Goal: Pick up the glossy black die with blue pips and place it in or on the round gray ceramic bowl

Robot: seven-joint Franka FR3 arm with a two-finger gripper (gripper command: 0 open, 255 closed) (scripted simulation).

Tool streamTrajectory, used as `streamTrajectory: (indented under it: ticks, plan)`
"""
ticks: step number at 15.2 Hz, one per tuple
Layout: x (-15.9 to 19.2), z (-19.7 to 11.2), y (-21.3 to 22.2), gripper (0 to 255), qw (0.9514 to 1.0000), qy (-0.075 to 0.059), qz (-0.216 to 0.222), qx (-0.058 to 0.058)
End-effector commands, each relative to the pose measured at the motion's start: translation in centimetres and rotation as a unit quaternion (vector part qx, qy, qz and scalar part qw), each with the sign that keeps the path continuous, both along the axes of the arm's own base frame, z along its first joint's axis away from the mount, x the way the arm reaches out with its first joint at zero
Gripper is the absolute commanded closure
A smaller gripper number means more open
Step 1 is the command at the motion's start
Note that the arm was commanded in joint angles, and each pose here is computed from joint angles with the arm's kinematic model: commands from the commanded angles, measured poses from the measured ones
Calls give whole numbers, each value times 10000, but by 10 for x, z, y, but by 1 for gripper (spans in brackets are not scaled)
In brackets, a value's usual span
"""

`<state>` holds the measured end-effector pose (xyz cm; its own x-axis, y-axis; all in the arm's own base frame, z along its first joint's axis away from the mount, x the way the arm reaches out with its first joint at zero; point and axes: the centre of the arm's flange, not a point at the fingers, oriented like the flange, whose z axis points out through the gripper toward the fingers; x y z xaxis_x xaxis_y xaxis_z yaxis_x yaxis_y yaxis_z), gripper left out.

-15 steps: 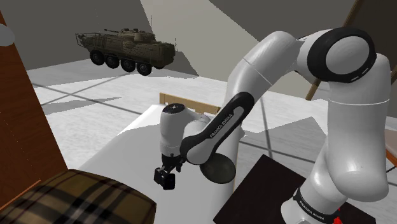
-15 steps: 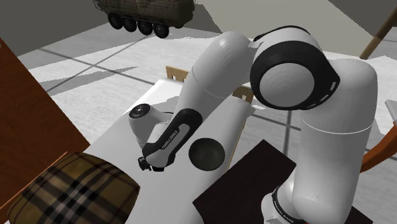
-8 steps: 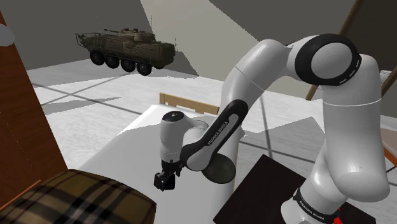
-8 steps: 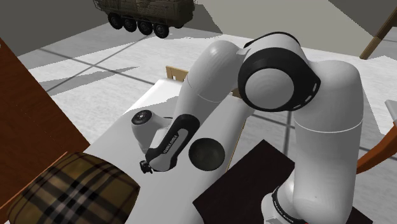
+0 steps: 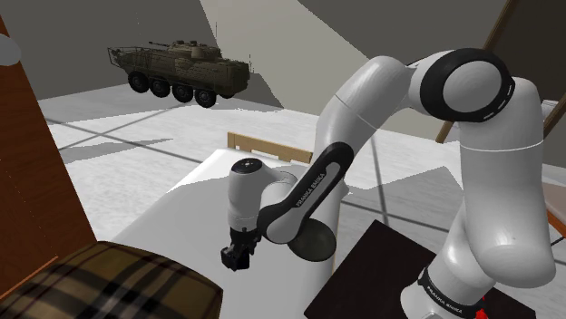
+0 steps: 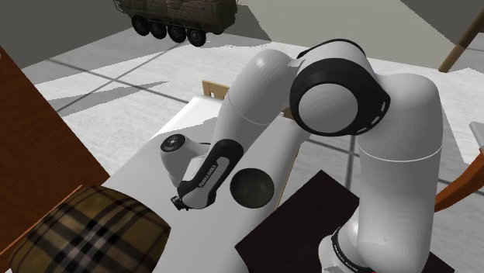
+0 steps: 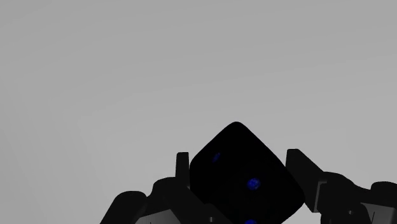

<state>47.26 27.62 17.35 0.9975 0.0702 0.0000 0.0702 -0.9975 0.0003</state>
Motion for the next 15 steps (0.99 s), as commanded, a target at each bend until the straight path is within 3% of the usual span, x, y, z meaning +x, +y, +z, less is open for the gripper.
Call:
streamTrajectory:
  ticks: [1,7,15]
  plan:
    - [-1,-1,0,255,10000,7,2,-2]
    - [0,-1,0,255,10000,7,2,-2]
    - [0,42,0,255,10000,7,2,-2]
